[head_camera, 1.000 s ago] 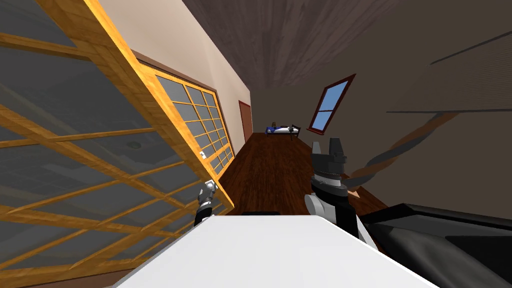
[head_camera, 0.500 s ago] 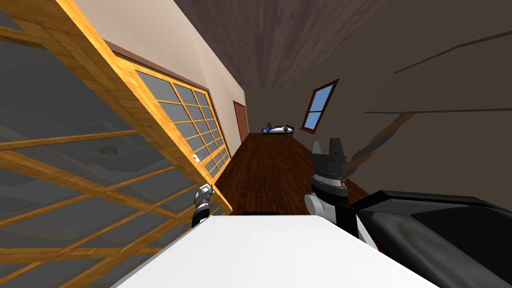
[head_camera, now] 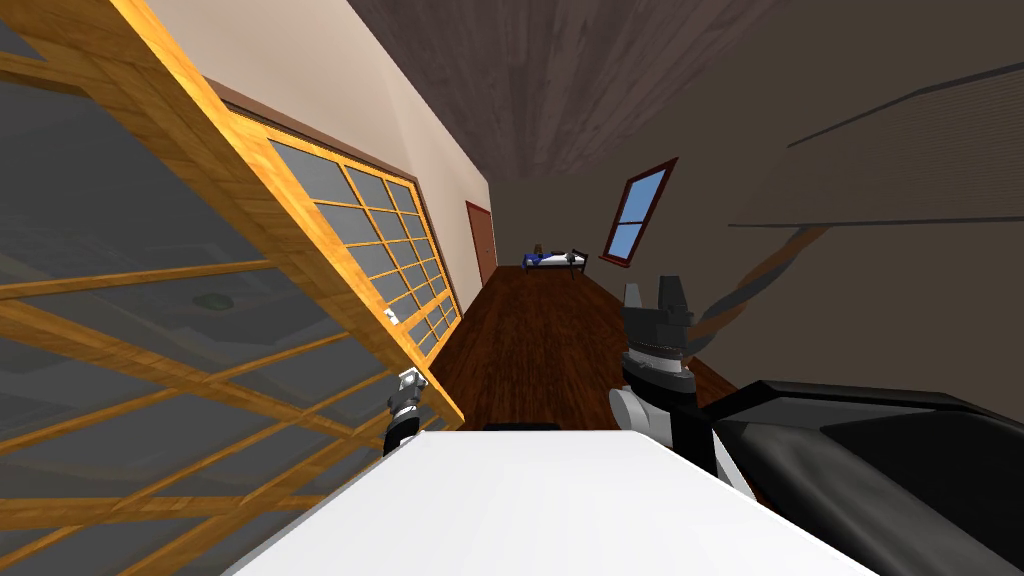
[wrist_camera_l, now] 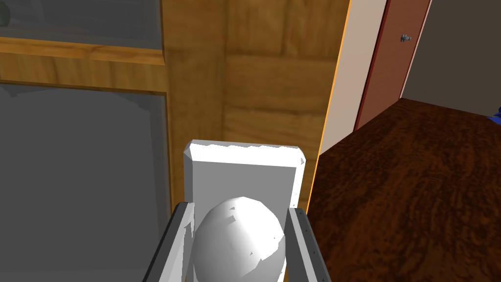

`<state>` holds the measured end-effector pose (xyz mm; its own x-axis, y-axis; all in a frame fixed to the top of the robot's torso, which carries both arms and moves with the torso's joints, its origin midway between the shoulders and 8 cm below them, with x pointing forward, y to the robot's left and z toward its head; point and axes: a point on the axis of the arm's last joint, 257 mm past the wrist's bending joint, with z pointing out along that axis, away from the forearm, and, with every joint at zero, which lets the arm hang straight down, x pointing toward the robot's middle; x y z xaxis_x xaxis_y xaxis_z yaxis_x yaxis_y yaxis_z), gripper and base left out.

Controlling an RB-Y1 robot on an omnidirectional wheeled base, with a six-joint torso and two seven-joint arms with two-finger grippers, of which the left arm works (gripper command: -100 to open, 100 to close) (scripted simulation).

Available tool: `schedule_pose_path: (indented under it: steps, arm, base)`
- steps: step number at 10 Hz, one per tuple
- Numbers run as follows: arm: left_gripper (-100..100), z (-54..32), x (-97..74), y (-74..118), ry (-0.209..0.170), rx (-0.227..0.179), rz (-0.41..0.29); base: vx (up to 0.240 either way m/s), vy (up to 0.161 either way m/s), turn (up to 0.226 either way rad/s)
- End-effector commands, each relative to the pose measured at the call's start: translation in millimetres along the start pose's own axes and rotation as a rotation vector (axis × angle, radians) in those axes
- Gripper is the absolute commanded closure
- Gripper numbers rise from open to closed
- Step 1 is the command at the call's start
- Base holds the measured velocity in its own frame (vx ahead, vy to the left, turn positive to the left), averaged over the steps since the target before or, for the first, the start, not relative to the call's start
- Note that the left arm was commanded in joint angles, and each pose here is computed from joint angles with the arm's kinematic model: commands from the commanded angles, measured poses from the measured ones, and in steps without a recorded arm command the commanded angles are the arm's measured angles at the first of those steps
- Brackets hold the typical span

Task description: Pull the door open

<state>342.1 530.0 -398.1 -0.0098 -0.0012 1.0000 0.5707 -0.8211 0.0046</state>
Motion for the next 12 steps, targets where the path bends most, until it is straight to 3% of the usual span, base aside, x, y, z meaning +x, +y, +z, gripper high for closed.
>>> schedule_pose_path:
  steps: [1,4,12]
  arm:
    - [100,-0.1,0.0,-0.6,0.0,0.001,0.001]
    - [100,0.4,0.2,7.7,-0.001,-0.026,0.001]
    - [100,-0.4,0.2,42.1,-0.007,-0.145,0.004]
  base:
    - [0.0,0.0,0.0]
    - [-0.086,-0.001,-0.034]
    - [-0.192,-0.021,-0.052]
